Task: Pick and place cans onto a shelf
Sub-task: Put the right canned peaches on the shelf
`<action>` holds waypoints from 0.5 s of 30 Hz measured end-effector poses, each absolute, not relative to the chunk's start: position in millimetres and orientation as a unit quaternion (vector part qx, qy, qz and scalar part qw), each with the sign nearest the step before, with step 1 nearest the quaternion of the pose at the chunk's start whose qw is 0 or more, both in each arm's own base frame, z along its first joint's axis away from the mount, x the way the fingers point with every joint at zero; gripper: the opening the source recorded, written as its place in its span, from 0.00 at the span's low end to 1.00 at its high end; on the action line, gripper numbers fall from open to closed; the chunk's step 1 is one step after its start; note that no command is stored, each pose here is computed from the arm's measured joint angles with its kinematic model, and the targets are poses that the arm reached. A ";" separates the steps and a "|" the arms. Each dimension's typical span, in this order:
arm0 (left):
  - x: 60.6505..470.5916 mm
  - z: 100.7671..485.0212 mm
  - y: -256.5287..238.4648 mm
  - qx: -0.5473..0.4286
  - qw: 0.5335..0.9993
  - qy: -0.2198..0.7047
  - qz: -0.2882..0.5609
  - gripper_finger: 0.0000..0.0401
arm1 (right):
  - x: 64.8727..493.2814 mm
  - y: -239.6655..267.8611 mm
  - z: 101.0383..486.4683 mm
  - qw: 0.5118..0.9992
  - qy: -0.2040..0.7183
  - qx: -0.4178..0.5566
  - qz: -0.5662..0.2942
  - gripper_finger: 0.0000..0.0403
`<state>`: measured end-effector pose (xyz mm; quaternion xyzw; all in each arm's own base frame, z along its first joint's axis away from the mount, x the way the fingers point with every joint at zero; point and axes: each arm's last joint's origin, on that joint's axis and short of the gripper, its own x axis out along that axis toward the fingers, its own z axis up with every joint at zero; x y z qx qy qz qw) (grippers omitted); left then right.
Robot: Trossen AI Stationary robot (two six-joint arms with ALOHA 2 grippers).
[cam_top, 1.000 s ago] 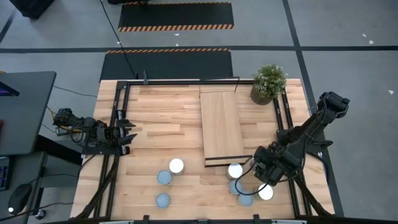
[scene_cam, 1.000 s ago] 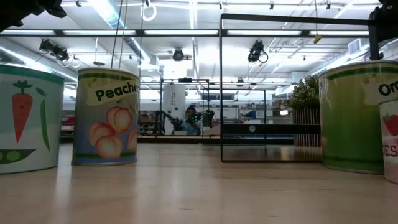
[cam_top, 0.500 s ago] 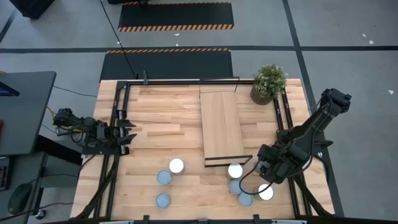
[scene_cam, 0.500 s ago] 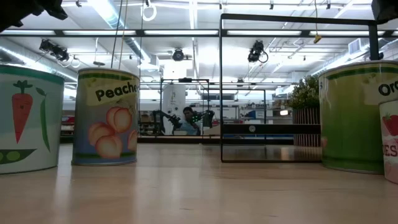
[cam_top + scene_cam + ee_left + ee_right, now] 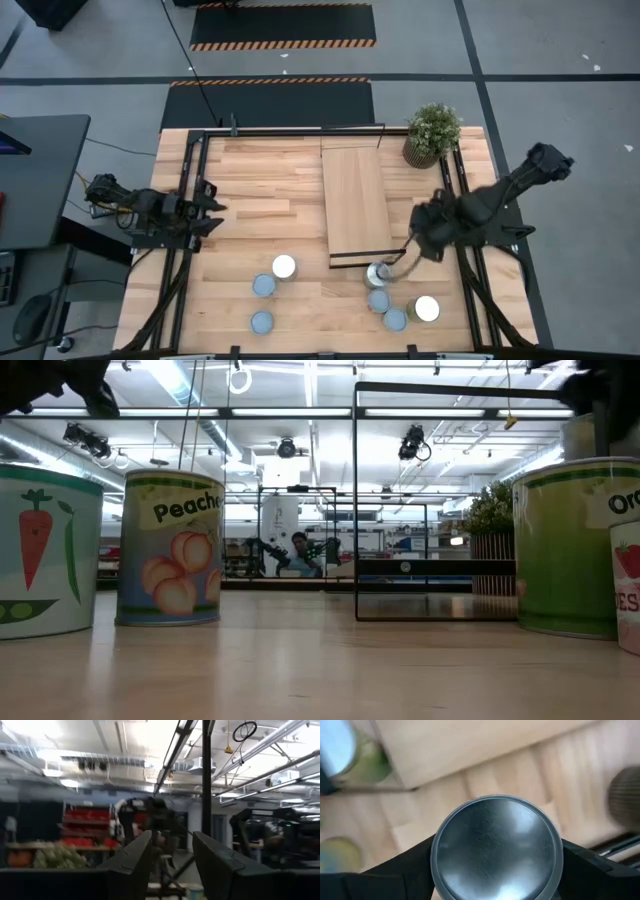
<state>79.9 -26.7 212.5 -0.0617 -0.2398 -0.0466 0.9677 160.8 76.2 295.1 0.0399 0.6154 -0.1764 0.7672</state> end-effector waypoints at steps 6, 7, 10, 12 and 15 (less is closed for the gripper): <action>81.4 209.4 -27.4 -0.096 0.969 -0.221 -0.057 0.37 | 180.8 29.8 300.8 0.786 0.599 -0.007 -0.153 0.81; 81.4 209.5 -27.4 -0.096 0.969 -0.222 -0.057 0.37 | 185.5 21.9 300.1 0.787 0.598 -0.013 -0.149 0.81; 81.4 209.4 -27.4 -0.095 0.969 -0.221 -0.057 0.37 | 202.0 -2.7 296.0 0.793 0.594 -0.023 -0.135 0.81; 81.4 209.4 -27.4 -0.095 0.969 -0.221 -0.057 0.37 | 214.8 -17.6 292.1 0.804 0.583 -0.025 -0.117 0.81; 81.4 209.5 -27.4 -0.095 0.969 -0.221 -0.057 0.37 | 232.4 -39.0 285.3 0.819 0.564 -0.032 -0.096 0.81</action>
